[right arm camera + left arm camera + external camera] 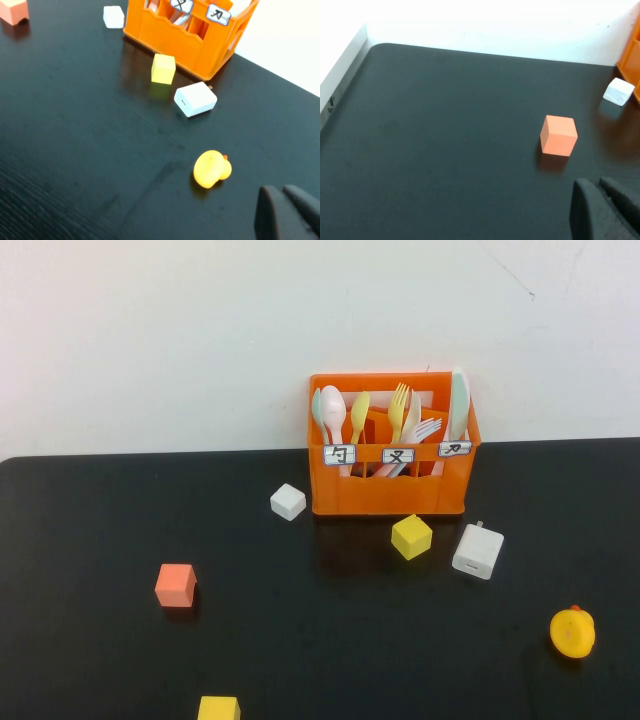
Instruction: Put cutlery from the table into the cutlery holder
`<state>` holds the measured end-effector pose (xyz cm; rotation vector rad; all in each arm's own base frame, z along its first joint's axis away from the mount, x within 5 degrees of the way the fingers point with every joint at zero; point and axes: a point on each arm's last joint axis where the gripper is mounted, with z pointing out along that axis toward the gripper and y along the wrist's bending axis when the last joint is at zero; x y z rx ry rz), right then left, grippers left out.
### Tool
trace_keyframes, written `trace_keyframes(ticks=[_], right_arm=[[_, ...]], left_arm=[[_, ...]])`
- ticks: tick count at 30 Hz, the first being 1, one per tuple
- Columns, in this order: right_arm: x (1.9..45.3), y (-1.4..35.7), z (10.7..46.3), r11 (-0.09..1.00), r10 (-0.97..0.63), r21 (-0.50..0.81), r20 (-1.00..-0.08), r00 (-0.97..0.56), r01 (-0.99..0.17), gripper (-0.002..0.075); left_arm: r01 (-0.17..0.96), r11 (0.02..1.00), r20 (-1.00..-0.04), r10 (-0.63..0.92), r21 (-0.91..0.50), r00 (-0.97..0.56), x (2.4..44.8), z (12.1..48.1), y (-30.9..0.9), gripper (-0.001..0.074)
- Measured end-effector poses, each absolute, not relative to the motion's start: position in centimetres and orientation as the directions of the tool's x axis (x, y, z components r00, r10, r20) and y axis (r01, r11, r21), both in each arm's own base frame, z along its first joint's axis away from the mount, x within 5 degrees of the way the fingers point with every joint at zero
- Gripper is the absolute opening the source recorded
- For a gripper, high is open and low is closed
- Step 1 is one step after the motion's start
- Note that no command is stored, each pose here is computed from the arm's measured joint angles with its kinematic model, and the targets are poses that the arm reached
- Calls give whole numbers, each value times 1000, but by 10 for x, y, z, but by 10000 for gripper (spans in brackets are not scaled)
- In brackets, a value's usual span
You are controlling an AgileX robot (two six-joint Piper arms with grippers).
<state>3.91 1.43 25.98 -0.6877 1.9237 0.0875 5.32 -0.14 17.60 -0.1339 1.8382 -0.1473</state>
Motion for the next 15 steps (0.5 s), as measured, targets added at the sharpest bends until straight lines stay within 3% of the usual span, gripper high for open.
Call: trace_keyframes(ticks=[11,15], right_arm=[[37,13,260,836,-415,-242,-866,-280,-493,-2],[36,8,261,860,-422,-288,-865,-270,-421,-2]], left_arm=[[-16,985,-948,-170,-172,-268,53,176,-1,-2],[-16,985,-948,-170,-172,-268,53,176,-1,-2]])
